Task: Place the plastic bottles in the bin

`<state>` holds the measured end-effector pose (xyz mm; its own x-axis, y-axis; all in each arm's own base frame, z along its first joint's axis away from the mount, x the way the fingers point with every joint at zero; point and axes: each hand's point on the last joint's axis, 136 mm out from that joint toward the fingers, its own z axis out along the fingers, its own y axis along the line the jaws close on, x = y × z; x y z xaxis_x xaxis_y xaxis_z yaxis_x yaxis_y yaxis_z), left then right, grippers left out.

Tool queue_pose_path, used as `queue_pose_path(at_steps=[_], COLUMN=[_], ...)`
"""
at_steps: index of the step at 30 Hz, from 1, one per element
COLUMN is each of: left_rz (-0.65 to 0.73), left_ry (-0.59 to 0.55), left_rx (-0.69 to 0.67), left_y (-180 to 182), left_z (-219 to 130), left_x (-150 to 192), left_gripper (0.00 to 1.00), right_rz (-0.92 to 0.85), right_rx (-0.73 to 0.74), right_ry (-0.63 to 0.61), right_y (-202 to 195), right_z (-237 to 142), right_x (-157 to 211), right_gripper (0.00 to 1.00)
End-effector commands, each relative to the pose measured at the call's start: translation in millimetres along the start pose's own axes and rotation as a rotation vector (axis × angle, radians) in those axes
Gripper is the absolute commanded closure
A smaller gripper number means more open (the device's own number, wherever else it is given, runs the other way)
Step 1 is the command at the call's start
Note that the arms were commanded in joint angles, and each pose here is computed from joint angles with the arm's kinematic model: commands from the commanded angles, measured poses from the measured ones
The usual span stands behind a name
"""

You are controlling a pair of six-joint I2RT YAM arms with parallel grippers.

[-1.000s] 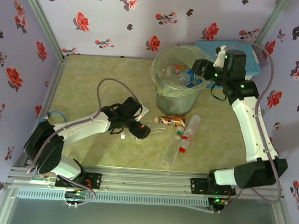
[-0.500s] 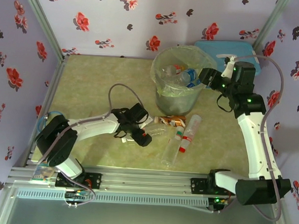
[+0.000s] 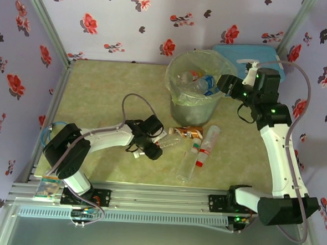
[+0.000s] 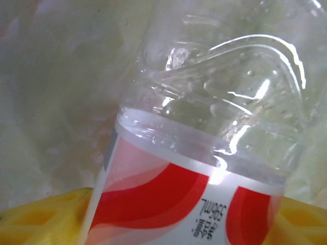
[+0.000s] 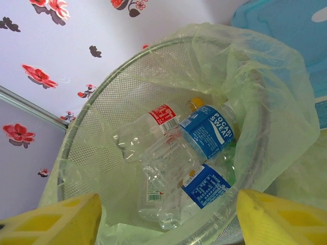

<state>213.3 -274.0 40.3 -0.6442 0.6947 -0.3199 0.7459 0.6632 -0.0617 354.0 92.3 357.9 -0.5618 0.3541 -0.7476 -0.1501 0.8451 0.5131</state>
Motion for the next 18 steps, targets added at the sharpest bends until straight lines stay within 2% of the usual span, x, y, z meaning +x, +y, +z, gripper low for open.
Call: queue_pose_path(at_steps=[1, 5, 10, 13, 18], left_rz=[0.03, 0.034, 0.022, -0.002, -0.017], left_ry=[-0.018, -0.037, -0.131, -0.224, -0.454], left_rx=[-0.008, -0.017, -0.059, -0.08, -0.054], left_y=[-3, -2, 5, 10, 8], left_z=[-12, -28, -66, -98, -171], left_x=[-5, -5, -11, -18, -39], left_gripper=[0.35, 0.35, 0.35, 0.35, 0.36], right_rz=[-0.015, -0.019, 0.003, 0.007, -0.003], right_rx=[-0.034, -0.072, -0.179, -0.218, -0.205], right_ry=[-0.049, -0.057, -0.054, -0.06, -0.081], right_y=[12, 22, 43, 50, 50], right_z=[-13, -19, -23, -26, -32], right_x=[-14, -20, -22, -24, -27], right_gripper=[0.29, 0.29, 0.29, 0.29, 0.29])
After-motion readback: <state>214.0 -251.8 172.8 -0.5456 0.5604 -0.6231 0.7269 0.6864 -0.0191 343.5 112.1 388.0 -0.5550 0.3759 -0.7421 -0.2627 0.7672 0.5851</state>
